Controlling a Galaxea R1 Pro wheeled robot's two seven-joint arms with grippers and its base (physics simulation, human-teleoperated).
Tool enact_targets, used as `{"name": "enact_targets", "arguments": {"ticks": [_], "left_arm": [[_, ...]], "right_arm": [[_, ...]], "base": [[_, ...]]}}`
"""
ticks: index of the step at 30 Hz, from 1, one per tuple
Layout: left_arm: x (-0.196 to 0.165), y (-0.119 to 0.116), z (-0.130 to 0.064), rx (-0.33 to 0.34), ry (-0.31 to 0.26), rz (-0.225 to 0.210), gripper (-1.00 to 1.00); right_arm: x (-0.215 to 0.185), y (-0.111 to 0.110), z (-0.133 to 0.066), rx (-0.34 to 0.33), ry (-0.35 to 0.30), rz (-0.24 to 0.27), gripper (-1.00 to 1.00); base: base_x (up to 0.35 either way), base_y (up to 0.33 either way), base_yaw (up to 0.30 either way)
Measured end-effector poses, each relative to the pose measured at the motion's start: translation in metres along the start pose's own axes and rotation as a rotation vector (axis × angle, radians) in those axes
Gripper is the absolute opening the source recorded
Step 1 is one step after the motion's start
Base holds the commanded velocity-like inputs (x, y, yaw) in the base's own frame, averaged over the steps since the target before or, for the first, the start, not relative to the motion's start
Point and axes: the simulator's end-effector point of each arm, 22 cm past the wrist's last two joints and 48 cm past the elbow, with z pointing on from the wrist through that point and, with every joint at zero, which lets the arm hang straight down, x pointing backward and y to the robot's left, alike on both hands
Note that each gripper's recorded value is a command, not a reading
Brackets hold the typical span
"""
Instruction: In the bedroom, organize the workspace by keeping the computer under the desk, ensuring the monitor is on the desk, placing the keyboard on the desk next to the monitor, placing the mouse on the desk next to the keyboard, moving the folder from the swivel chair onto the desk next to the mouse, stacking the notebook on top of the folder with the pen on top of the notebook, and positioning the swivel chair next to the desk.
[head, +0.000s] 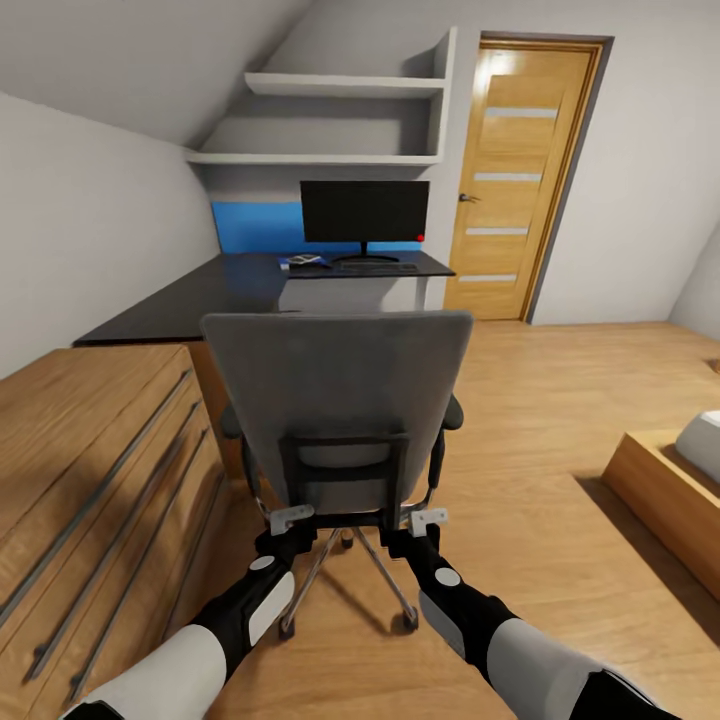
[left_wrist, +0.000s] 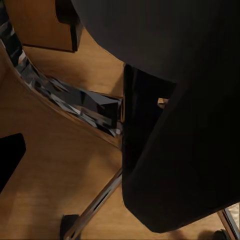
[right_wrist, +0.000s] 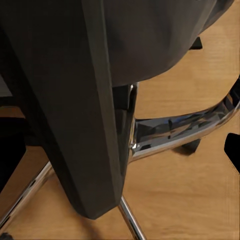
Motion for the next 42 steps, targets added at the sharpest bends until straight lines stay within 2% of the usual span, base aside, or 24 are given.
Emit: {"name": "enact_targets", "arguments": {"ticks": [12, 42], "left_arm": [[-0.0001, 0.0, -0.0001, 0.0, -0.001, 0.001, 1.0], [-0.0007, 0.0002, 0.0, 0.0, -0.003, 0.003, 1.0]], "right_arm": [[-0.0002, 0.0005, 0.0, -0.002, 0.0, -0.002, 1.0], [-0.0004, 0.0007, 0.0, -0.002, -0.001, -0.003, 1.0]], "base": [[0.321, -0.044, 0.0], [0.32, -0.146, 0.0]]}}
